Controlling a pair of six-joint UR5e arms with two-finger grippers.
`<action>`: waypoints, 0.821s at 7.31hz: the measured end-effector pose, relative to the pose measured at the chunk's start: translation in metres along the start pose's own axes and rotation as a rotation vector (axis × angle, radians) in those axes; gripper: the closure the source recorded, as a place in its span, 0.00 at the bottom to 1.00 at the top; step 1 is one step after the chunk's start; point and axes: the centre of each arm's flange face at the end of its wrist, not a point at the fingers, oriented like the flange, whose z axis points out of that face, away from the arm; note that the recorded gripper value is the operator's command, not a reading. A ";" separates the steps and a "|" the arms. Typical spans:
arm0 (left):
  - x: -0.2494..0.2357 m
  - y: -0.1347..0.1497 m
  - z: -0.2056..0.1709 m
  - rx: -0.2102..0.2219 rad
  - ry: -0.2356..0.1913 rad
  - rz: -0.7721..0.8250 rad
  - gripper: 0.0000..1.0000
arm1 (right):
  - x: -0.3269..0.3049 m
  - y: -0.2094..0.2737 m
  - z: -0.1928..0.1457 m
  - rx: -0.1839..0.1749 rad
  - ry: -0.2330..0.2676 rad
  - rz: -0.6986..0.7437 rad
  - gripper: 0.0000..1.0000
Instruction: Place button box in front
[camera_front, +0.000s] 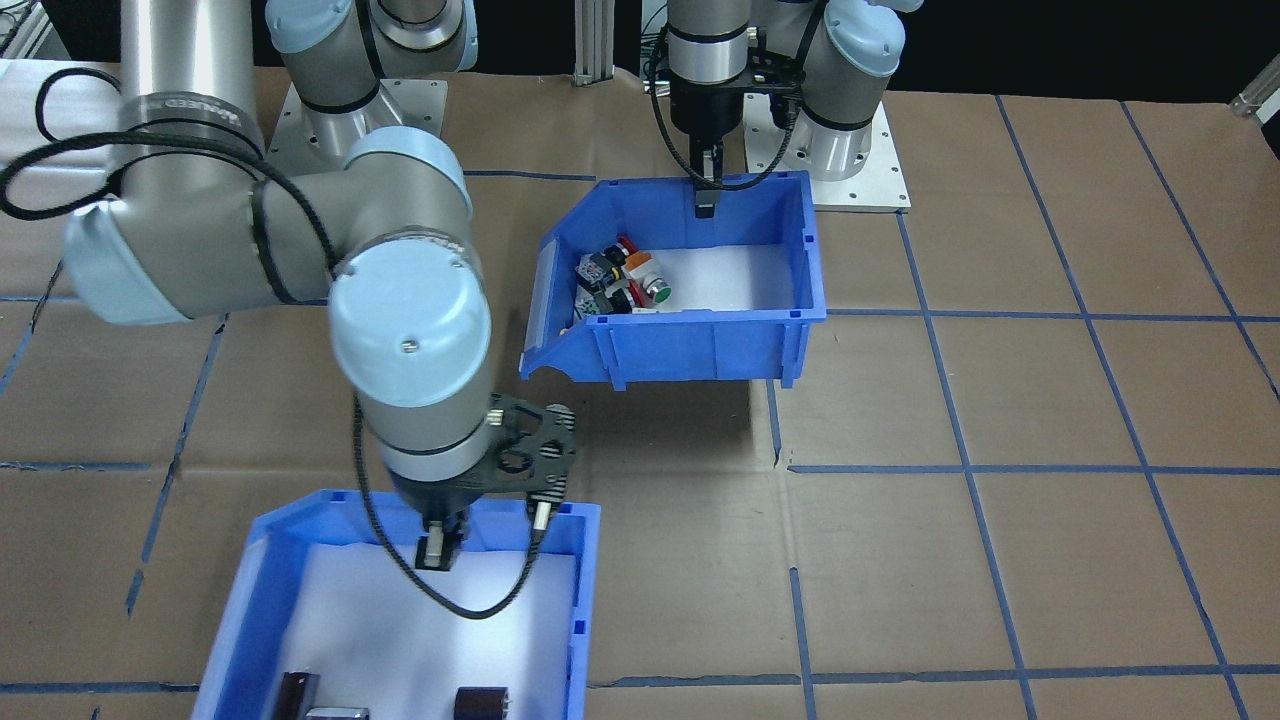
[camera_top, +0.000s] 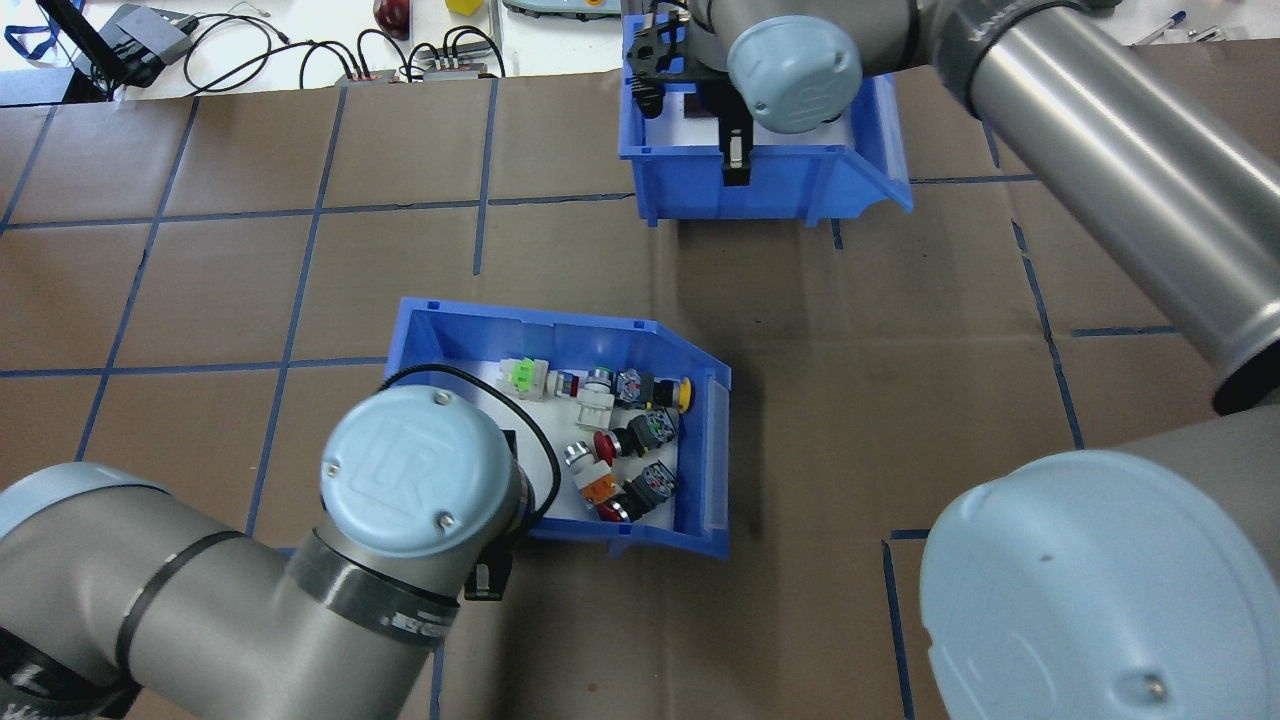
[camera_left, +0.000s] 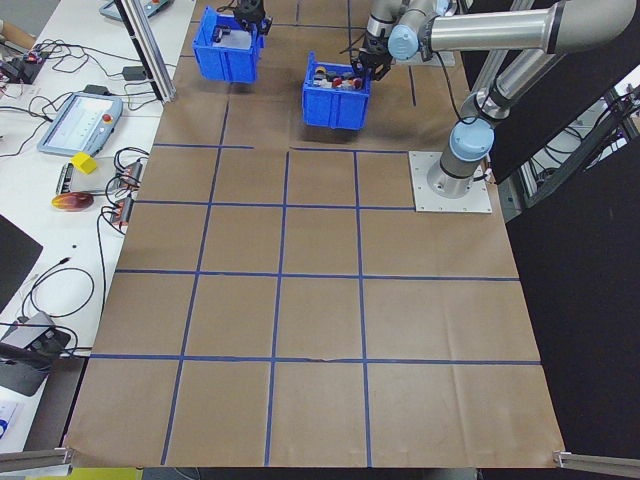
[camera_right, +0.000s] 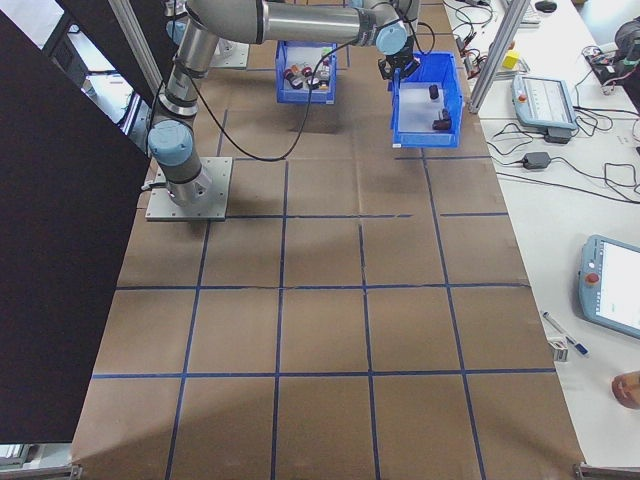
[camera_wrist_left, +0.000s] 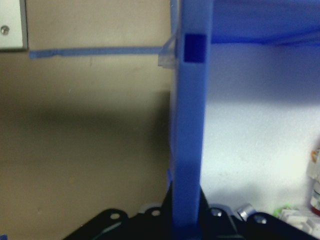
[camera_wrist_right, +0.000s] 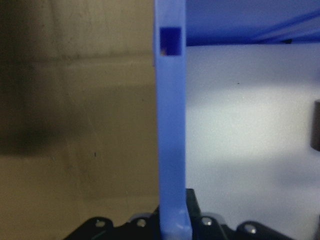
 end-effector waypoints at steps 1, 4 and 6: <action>0.027 -0.025 -0.006 0.004 0.004 0.012 1.00 | 0.001 0.051 -0.003 -0.006 -0.015 -0.006 0.92; 0.135 -0.031 -0.014 -0.086 0.003 0.043 1.00 | -0.037 0.174 -0.007 -0.017 -0.058 -0.031 0.92; 0.221 -0.004 0.008 -0.183 -0.026 0.028 1.00 | -0.087 0.223 -0.009 -0.013 -0.086 -0.057 0.92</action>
